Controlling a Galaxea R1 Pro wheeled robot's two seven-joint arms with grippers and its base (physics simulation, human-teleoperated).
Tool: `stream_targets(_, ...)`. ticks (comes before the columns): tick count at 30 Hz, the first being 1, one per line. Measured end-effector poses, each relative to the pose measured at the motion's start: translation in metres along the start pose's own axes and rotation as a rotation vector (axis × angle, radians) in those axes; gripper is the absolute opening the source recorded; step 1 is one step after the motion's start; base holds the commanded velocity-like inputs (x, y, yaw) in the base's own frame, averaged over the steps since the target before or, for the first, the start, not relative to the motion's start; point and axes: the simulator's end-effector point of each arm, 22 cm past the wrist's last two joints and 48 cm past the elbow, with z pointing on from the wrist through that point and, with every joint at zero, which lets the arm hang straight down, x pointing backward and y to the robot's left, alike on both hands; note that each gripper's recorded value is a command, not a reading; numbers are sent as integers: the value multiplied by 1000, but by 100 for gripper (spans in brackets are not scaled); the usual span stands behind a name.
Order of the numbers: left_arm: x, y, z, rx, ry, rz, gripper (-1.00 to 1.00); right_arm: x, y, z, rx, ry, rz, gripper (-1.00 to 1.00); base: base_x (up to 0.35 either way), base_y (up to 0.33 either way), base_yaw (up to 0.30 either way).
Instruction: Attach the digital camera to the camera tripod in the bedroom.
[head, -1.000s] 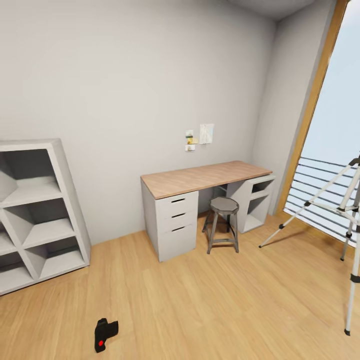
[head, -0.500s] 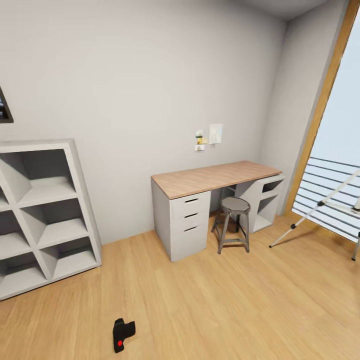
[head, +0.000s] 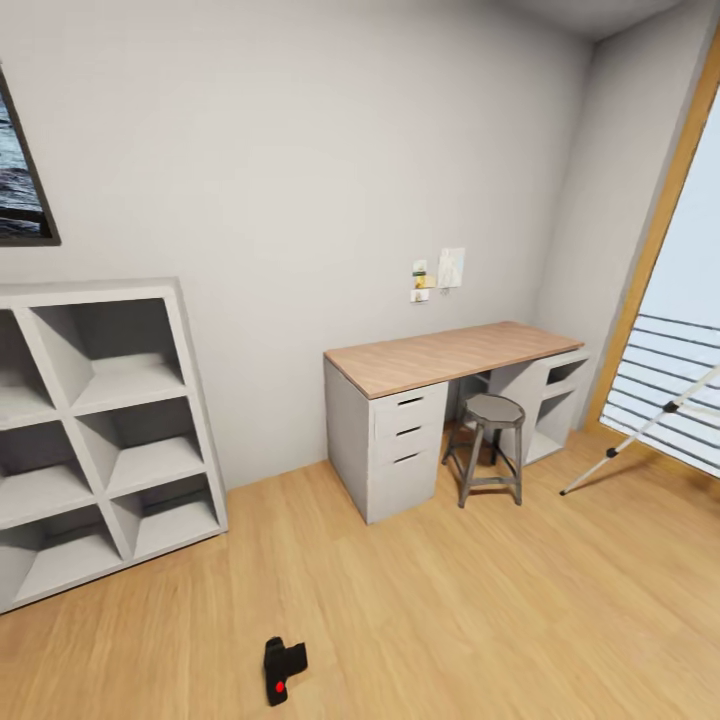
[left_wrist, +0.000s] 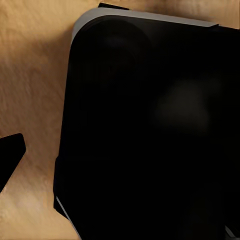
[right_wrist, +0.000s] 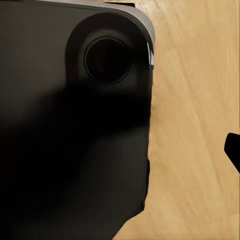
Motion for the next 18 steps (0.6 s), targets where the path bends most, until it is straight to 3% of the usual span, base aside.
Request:
stream_targets(12,0,0,0,0,1,0,100,0,0,0,-1,0,0,100,4,350,0)
stream_targets(18,1,0,0,1,5,0,100,0,0,0,-1,0,0,100,100,343,0)
